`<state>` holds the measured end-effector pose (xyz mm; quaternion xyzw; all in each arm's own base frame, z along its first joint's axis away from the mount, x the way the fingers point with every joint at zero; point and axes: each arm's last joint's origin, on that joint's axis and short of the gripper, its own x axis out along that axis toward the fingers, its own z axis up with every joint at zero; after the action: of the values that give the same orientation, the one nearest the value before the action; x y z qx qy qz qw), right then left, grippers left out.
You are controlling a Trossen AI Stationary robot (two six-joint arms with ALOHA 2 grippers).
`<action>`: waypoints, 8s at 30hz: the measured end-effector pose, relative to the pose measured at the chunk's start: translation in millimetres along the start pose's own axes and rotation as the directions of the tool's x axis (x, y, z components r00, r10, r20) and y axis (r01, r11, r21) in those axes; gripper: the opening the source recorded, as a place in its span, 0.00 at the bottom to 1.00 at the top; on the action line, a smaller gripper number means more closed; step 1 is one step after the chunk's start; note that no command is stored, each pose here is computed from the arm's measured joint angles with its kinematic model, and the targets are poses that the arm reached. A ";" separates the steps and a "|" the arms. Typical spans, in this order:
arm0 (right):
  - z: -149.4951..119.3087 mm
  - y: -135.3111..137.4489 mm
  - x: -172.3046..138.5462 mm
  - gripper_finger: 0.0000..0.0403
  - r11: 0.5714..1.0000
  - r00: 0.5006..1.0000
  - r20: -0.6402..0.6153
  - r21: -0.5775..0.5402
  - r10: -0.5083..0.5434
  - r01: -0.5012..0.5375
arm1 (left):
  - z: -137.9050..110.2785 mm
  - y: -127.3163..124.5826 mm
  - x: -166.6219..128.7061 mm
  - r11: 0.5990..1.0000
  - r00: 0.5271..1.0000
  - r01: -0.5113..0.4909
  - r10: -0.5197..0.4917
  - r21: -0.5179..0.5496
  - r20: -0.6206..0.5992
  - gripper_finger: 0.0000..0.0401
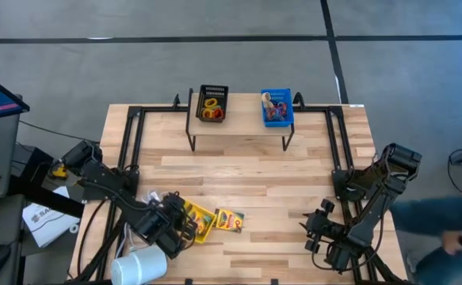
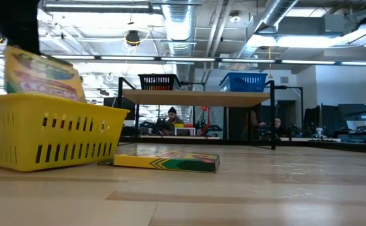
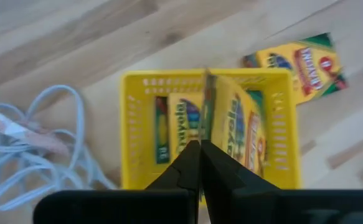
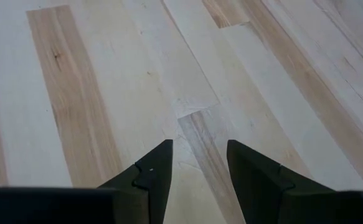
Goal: Pick & Place Office Desk Supplies
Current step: Put the yellow crayon box into the yellow bin, then move the yellow bin into the middle of the table, then put the yellow crayon box into the yellow bin
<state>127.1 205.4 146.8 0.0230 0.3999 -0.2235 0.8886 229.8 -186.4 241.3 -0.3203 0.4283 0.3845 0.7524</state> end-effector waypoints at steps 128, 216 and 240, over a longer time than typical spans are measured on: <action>106.0 -22.1 63.0 0.37 0.992 0.996 -0.049 -0.099 0.079 -0.084 | 35.4 -10.5 143.7 0.954 0.997 0.033 -0.053 0.298 0.060 0.20; 73.1 46.8 103.2 0.37 0.942 0.943 -0.002 -0.056 0.332 -0.332 | 58.4 -33.8 166.4 0.836 0.843 0.536 -0.522 0.120 -0.131 0.47; 76.2 46.7 122.7 0.37 0.945 0.946 0.011 -0.055 0.323 -0.321 | 59.8 -38.1 163.5 0.808 0.818 0.575 -0.565 0.129 -0.111 0.46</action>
<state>271.1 184.1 103.7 0.0622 0.3877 -0.0650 0.9174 341.4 -107.2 127.1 -0.3868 0.3662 0.0955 0.8409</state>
